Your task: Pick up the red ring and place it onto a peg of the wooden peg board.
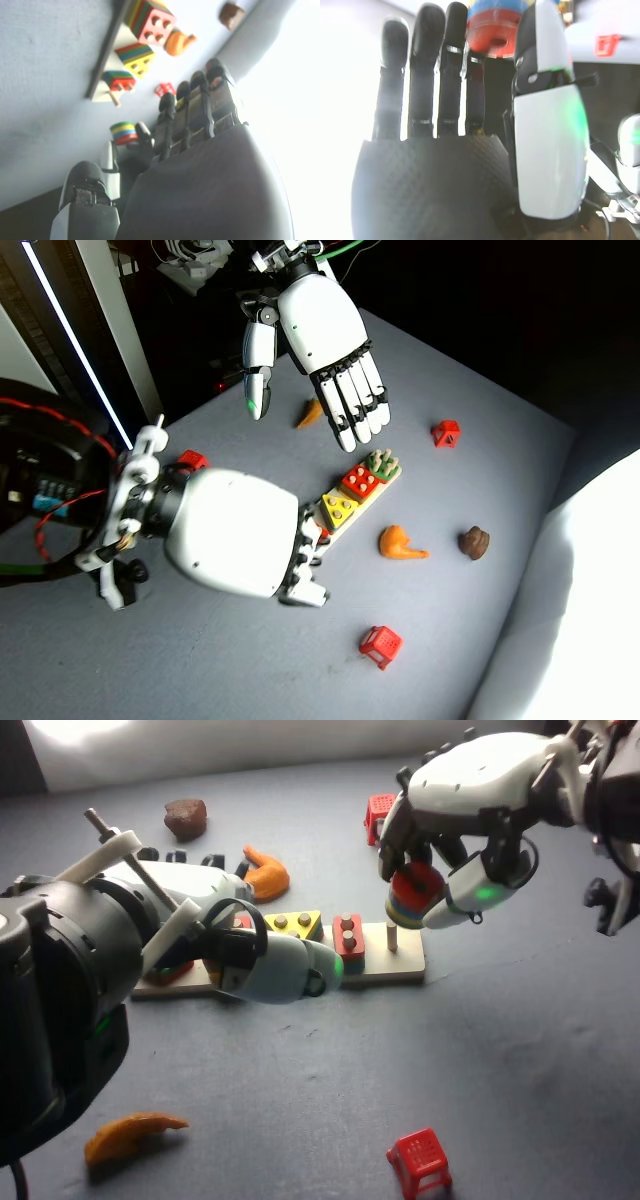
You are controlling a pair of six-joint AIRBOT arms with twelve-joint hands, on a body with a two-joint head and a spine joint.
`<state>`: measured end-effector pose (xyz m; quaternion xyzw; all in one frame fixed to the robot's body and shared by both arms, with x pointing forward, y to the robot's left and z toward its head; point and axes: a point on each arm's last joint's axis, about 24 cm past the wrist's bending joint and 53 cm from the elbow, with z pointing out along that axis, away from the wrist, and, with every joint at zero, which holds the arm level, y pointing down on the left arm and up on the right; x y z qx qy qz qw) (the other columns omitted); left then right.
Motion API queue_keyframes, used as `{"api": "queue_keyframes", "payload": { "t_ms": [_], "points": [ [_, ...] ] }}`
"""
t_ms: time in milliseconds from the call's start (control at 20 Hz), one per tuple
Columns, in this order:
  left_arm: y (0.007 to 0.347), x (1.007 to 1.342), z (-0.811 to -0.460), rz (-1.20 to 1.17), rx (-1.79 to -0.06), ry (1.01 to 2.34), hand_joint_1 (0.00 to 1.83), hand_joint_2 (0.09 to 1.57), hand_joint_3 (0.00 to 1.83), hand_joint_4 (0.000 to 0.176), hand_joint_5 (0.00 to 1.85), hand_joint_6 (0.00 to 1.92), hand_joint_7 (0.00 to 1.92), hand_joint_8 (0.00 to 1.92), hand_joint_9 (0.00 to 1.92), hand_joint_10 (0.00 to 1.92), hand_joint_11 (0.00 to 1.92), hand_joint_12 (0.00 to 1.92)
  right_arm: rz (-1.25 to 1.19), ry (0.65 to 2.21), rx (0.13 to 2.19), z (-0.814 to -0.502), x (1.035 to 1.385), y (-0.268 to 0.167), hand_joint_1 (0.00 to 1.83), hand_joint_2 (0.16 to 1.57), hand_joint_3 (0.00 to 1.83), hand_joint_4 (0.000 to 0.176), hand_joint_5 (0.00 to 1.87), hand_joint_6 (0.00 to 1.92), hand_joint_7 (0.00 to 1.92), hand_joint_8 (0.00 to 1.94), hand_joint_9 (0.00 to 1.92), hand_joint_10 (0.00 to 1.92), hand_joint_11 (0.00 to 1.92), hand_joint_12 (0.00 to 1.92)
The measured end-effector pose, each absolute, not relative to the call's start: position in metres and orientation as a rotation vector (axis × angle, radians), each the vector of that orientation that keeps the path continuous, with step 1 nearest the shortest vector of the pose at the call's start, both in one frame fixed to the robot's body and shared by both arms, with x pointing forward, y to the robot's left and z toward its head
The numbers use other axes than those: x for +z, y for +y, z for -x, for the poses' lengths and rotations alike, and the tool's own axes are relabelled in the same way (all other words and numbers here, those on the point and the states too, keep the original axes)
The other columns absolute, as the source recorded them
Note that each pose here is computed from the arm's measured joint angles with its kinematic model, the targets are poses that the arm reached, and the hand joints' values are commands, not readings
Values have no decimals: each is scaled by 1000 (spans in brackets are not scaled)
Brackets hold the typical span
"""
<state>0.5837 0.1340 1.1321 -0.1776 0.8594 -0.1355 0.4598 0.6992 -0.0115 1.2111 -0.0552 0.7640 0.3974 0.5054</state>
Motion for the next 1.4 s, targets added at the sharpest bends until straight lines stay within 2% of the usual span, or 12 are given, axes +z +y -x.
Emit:
{"api": "queue_keyframes", "payload": {
  "t_ms": [150, 200, 350, 400, 550, 800, 900, 1000, 1100, 1300, 1400],
  "points": [
    [141, 1134, -587, 443, -318, 2107, 0, 1115, 0, 0, 99, 1, 60, 1, 35, 0, 0, 138, 156, 1846, 962, -699, 1209, -3, 1373, 1115, 1, 0, 924, 1002, 1062, 879, 833, 1323, 399, 1627],
    [141, 1134, -587, 444, -318, 2106, 0, 1113, 0, 0, 85, 1, 45, 1, 22, 1, 0, 102, 157, 1851, 957, -700, 1205, -3, 1376, 1106, 0, 0, 955, 950, 1074, 857, 856, 1298, 434, 1608],
    [138, 1138, -587, 444, -333, 2102, 0, 1108, 0, 0, 90, 0, 56, 1, 32, 1, 0, 123, 158, 1868, 940, -703, 1194, -2, 1374, 1109, 0, 0, 951, 977, 1063, 853, 850, 1308, 419, 1597],
    [136, 1138, -586, 436, -340, 2103, 0, 1107, 0, 0, 66, 3, 41, 6, 22, 3, 0, 75, 153, 1873, 930, -706, 1189, -2, 1377, 1103, 0, 0, 956, 945, 1086, 824, 862, 1303, 430, 1607],
    [130, 1135, -579, 427, -351, 2122, 0, 1107, 0, 0, 82, 1, 46, 1, 20, 0, 0, 87, 132, 1865, 915, -715, 1189, -4, 1379, 1097, 0, 0, 980, 901, 1094, 836, 866, 1282, 466, 1607],
    [122, 1133, -570, 372, -350, 2141, 0, 1106, 0, 0, 91, 8, 50, 8, 24, 6, 12, 72, 120, 1859, 910, -722, 1189, -3, 1377, 1106, 1, 0, 944, 934, 1073, 889, 857, 1299, 441, 1595],
    [120, 1130, -567, 364, -356, 2157, 0, 1104, 0, 0, 88, 5, 57, 8, 26, 5, 3, 73, 121, 1858, 912, -722, 1189, 0, 1378, 1099, 0, 0, 970, 909, 1103, 817, 856, 1298, 440, 1590],
    [121, 1129, -566, 364, -351, 2159, 0, 1103, 0, 0, 77, 1, 49, 2, 16, 0, 0, 54, 121, 1858, 913, -721, 1189, 0, 1379, 1097, 0, 0, 976, 906, 1102, 818, 862, 1282, 450, 1588],
    [122, 1129, -568, 366, -345, 2155, 0, 1101, 0, 0, 81, 3, 54, 4, 22, 3, 2, 53, 122, 1860, 917, -721, 1189, 1, 1374, 1112, 4, 0, 922, 985, 1063, 874, 848, 1318, 426, 1621],
    [125, 1129, -570, 372, -338, 2154, 0, 1105, 0, 0, 73, 3, 35, 3, 9, 3, 7, 48, 131, 1866, 927, -716, 1189, 2, 1381, 1092, 0, 0, 966, 911, 1114, 783, 894, 1257, 477, 1547],
    [125, 1129, -570, 372, -338, 2154, 0, 1108, 1, 0, 59, 0, 27, 0, 0, 0, 0, 32, 147, 1871, 937, -710, 1189, 4, 1380, 1096, 1, 0, 954, 929, 1100, 826, 885, 1262, 464, 1570]
  ]
}}
